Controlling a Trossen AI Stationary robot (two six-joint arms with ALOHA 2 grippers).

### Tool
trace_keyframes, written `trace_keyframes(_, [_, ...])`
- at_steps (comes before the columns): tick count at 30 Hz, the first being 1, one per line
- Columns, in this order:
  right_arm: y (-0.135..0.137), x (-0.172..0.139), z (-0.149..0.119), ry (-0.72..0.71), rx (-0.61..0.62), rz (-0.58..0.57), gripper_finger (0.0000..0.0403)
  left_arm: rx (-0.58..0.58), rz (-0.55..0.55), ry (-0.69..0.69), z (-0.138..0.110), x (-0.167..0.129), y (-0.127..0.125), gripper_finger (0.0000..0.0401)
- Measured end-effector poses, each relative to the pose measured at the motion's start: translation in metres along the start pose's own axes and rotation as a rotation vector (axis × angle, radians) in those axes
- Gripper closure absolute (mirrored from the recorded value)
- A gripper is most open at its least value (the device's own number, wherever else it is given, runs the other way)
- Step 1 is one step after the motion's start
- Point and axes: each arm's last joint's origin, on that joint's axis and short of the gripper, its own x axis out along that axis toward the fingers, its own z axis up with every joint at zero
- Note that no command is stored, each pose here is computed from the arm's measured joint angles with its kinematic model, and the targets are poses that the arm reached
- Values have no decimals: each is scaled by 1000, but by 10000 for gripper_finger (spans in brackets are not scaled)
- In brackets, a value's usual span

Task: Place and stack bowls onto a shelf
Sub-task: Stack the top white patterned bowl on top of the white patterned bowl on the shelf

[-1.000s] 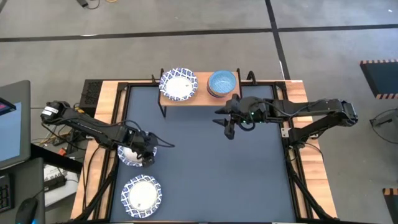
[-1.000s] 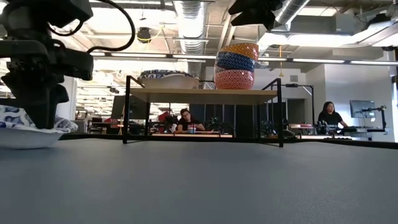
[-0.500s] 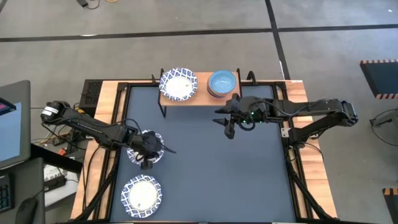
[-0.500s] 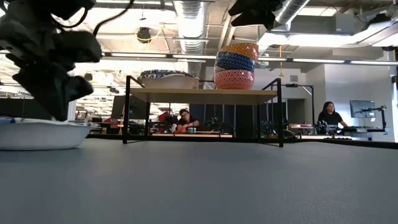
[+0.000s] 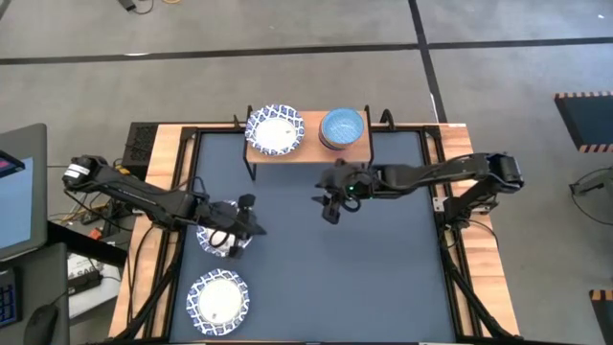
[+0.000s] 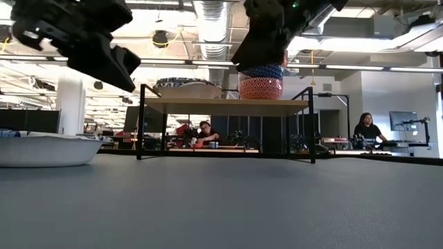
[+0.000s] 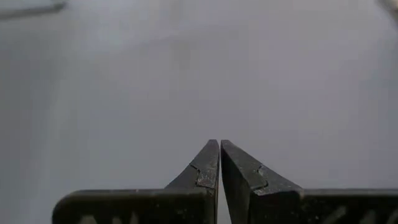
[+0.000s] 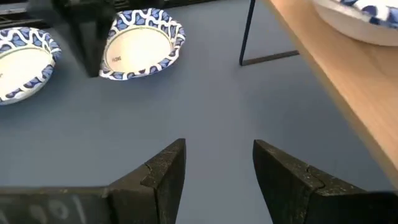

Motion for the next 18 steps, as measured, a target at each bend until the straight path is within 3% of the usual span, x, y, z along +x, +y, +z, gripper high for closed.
trace_keyframes(4, [-2, 16, -5, 22, 5, 17, 191, -129, 137, 141, 5, -10, 5, 399])
trace_keyframes(8, [0, 38, -6, -8, 19, 113, 191, -270, 242, 289, 5, -22, 8, 388])
trace_keyframes(12, [8, 64, -11, -66, 47, 168, 191, -349, 251, 385, -4, -26, 7, 370])
trace_keyframes(18, [10, 98, -21, -40, 54, 160, 191, -424, 283, 461, -19, -26, 6, 340])
